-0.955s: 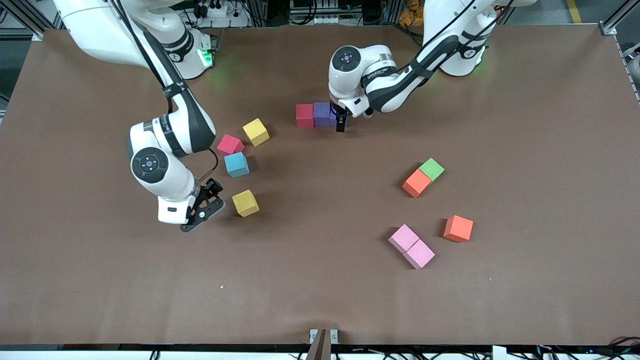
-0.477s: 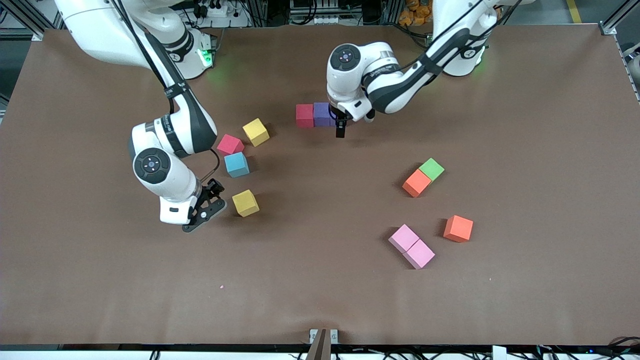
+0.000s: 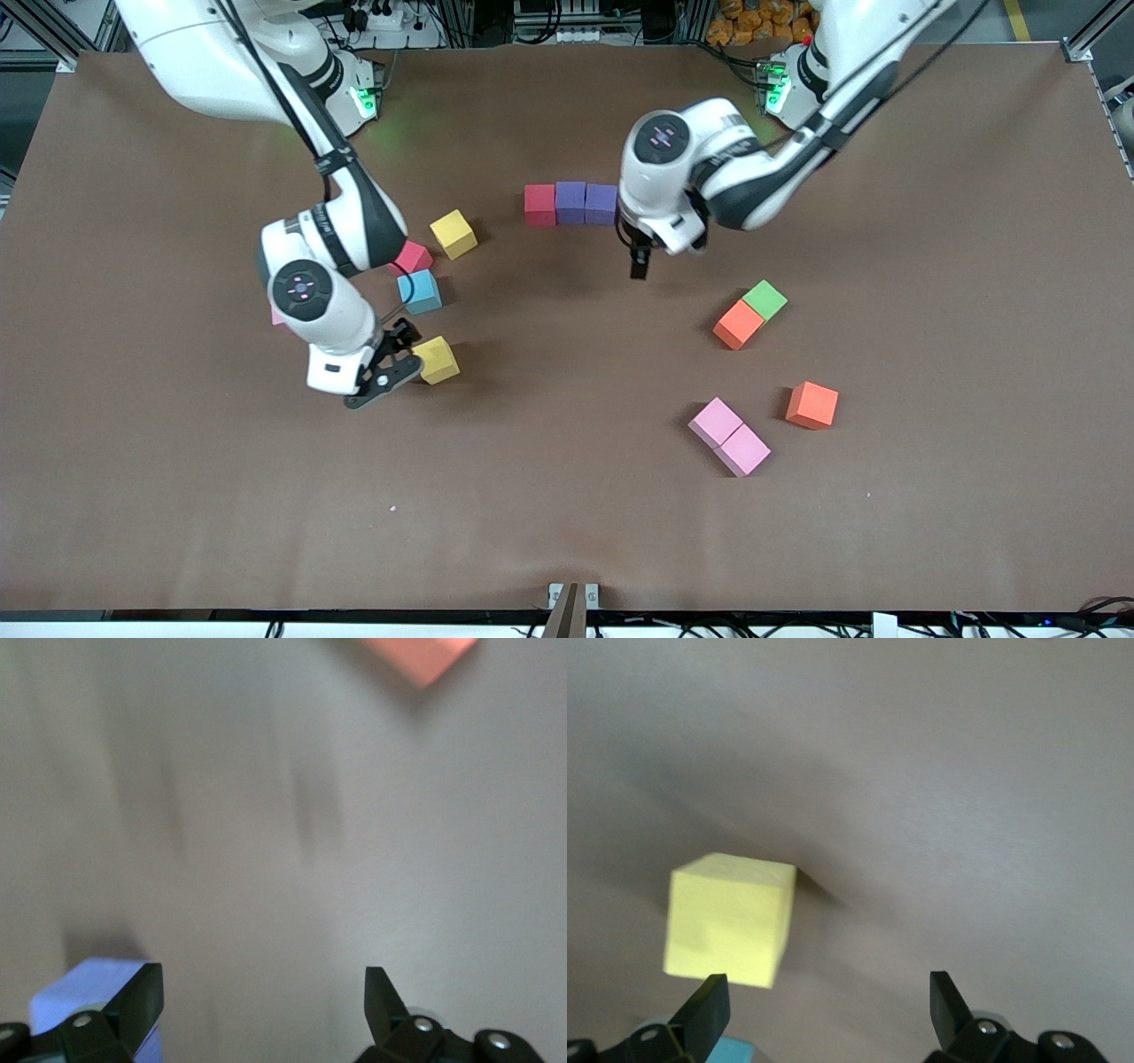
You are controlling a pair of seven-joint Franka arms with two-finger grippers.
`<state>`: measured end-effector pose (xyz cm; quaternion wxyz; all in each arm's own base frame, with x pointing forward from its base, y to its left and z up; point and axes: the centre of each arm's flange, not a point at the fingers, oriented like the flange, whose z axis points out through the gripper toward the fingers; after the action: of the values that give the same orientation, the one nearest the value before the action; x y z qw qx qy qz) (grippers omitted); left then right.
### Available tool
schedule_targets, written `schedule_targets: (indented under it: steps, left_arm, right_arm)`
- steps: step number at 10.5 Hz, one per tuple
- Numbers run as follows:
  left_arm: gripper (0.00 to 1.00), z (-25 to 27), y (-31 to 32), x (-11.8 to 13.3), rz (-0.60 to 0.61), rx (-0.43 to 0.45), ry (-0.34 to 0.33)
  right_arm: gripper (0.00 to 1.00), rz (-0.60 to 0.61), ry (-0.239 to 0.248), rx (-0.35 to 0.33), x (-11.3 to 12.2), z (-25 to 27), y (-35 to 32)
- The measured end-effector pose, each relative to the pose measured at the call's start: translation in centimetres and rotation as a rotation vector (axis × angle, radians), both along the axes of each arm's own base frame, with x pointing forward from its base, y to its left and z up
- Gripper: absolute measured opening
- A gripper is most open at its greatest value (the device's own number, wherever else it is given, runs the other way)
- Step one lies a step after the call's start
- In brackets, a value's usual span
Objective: Form number 2 with 11 blocks
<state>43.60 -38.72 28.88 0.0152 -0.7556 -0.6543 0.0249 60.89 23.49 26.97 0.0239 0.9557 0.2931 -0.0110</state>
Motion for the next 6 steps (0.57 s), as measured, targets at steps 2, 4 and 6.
schedule_targets:
  steps: [2, 4, 6]
  left_arm:
    - [1.0, 1.4, 3.5, 5.3, -0.088, -0.026, -0.024]
    - [1.0, 2.1, 6.2, 10.2, -0.21, -0.027, -0.015]
    - [1.0, 1.8, 8.7, 15.2, -0.298, -0.049, -0.003]
  right_arm:
    - [1.0, 0.015, 0.007, 0.003, -0.8, -1.4, 2.1]
    - [1.0, 0.046, -0.001, 0.013, -1.1, -2.6, 4.2]
    - [1.0, 0.053, 0.004, 0.016, -0.4, -4.1, 4.9]
